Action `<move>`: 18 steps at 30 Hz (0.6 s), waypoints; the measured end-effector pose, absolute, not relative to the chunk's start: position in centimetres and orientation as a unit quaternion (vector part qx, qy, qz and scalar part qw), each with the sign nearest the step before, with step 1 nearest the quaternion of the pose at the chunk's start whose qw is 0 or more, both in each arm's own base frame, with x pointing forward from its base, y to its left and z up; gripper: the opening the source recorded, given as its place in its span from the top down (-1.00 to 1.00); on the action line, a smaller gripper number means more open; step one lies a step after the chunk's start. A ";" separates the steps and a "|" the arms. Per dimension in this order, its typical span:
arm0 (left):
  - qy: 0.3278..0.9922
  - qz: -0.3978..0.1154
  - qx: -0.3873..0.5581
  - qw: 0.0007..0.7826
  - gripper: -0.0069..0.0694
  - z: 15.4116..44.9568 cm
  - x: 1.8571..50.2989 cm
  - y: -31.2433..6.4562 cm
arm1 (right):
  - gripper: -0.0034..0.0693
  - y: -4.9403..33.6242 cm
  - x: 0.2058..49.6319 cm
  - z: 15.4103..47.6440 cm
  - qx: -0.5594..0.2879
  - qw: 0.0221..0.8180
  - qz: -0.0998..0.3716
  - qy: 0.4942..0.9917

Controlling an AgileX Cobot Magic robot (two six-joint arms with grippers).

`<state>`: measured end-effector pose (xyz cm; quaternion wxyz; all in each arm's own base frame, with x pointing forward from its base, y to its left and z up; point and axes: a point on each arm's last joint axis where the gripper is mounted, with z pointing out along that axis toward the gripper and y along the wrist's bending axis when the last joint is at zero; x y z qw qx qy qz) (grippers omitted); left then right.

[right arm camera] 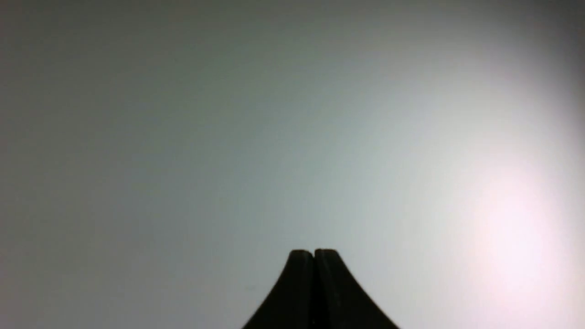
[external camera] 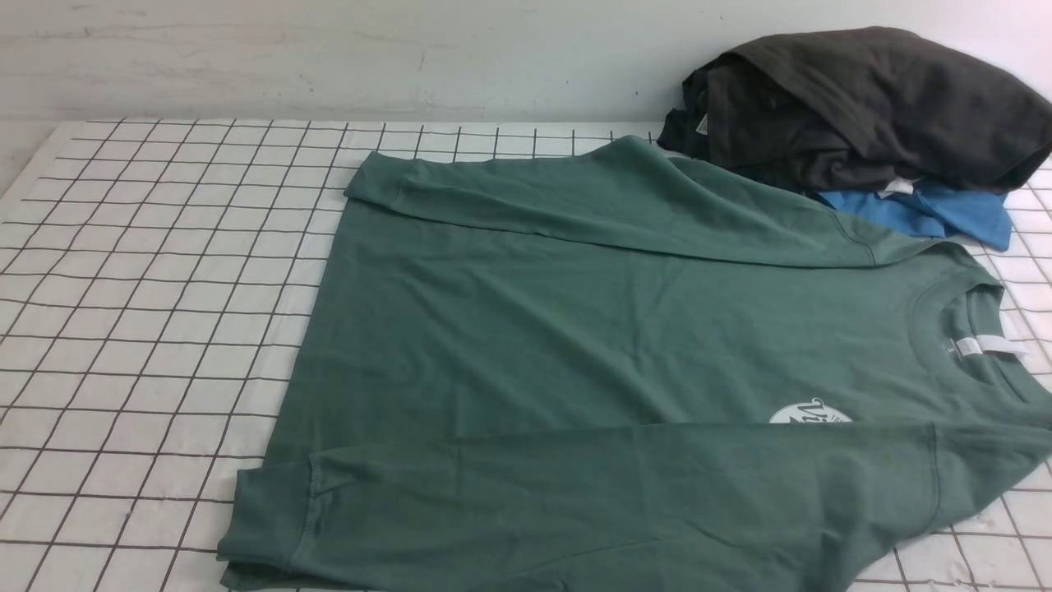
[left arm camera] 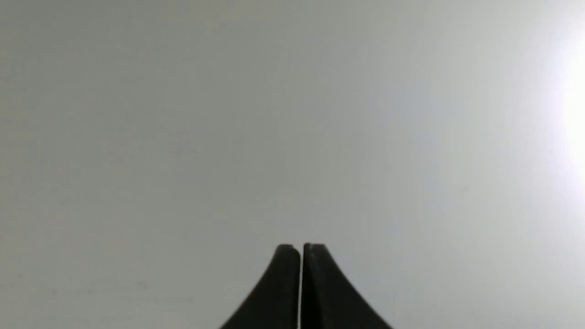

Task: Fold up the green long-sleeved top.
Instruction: Use the left arm to clamp the cuff closest to it

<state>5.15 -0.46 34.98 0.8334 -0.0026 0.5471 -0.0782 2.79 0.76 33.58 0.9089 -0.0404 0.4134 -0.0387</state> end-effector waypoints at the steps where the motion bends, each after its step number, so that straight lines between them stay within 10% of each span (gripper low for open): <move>1: 0.601 -0.070 0.000 0.796 0.84 35.8 7.1 -0.6 | 0.94 0.2 4.3 34.7 -0.019 0.868 -0.046 0.494; 11: 0.917 -0.098 -0.018 0.386 0.83 28.8 17.5 -2.5 | 0.94 -0.6 14.7 33.5 0.008 0.476 -0.039 0.879; 18: 0.956 -0.145 0.025 0.256 0.29 24.2 20.9 -4.1 | 0.94 4.0 18.7 29.6 -0.142 0.276 0.036 0.950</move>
